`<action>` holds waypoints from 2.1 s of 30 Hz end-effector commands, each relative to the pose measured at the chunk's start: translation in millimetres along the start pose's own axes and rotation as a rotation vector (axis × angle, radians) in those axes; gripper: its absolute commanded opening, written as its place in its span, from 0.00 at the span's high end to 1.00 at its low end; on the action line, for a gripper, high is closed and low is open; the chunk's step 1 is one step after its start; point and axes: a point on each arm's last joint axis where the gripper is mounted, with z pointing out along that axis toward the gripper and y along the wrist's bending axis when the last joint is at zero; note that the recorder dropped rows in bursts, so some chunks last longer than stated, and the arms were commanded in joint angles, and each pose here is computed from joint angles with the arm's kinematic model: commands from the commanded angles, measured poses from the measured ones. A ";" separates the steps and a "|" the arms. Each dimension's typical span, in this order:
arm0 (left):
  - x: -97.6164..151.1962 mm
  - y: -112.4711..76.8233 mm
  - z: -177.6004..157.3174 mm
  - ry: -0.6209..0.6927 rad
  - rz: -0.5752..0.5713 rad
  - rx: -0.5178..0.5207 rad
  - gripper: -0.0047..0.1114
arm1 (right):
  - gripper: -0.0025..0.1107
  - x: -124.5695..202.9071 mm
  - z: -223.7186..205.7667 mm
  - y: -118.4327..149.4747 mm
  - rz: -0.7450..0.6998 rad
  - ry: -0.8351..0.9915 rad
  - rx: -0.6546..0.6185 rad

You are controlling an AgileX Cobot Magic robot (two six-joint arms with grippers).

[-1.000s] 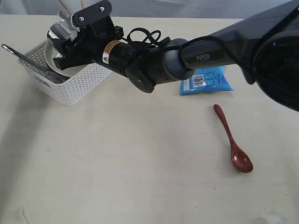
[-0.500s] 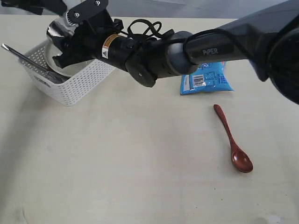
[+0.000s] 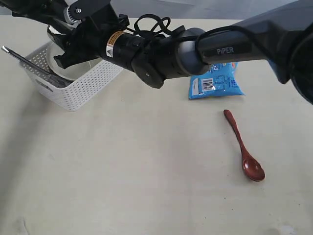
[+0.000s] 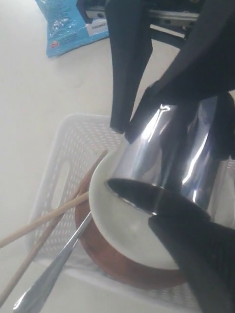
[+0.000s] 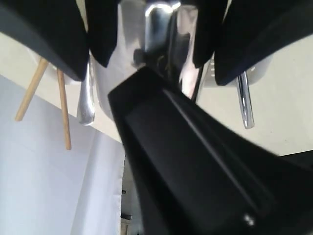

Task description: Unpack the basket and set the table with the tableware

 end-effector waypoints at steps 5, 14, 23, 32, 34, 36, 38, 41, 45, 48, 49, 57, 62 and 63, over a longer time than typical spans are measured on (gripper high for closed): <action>0.1 1.8 15.0 0.008 0.000 0.081 0.54 | 0.98 -6.0 -1.9 1.2 -0.017 -0.028 -0.007; -0.2 0.8 15.6 0.003 0.003 0.096 0.96 | 0.98 -5.6 -1.9 1.1 -0.017 -0.024 -0.007; -0.8 0.8 15.6 -0.004 0.028 0.096 0.96 | 0.98 -9.6 -7.0 -1.9 -0.030 0.065 0.011; -5.8 -16.8 0.5 -0.042 0.107 0.097 0.96 | 0.98 -51.4 -50.9 -17.8 -0.069 0.365 0.095; -5.3 -26.5 1.2 -0.026 0.147 0.098 0.96 | 0.98 -59.8 -64.5 -27.0 -0.060 0.431 0.127; -2.8 -36.8 4.8 -0.002 0.190 0.099 0.96 | 0.98 -68.5 -80.8 -40.8 -0.045 0.465 0.168; 1.4 -51.0 10.4 0.022 0.224 0.119 0.96 | 0.98 -77.6 -103.4 -60.2 -0.020 0.427 0.221; 10.9 -75.6 15.4 0.049 0.284 0.136 0.96 | 0.98 -88.4 -147.8 -92.3 0.015 0.355 0.322; 27.6 -108.3 19.9 0.100 0.356 0.052 0.96 | 0.98 -84.1 -206.1 -120.3 0.017 0.358 0.444; 45.6 -127.5 30.1 0.166 0.404 0.020 0.96 | 0.98 -77.7 -237.0 -128.6 0.030 0.331 0.509; 50.0 -132.7 34.3 0.168 0.410 0.017 0.96 | 0.98 -78.1 -244.5 -130.1 0.029 0.305 0.525; 86.7 -150.8 75.9 0.114 0.461 -0.016 0.96 | 0.98 -75.3 -262.0 -128.1 -0.021 0.236 0.547; 92.5 -136.8 99.4 0.161 0.461 -0.057 0.96 | 0.98 -75.3 -262.0 -128.1 -0.025 0.238 0.547; 91.8 -132.7 104.6 0.153 0.475 -0.075 0.96 | 0.98 -75.3 -262.0 -128.1 -0.025 0.238 0.547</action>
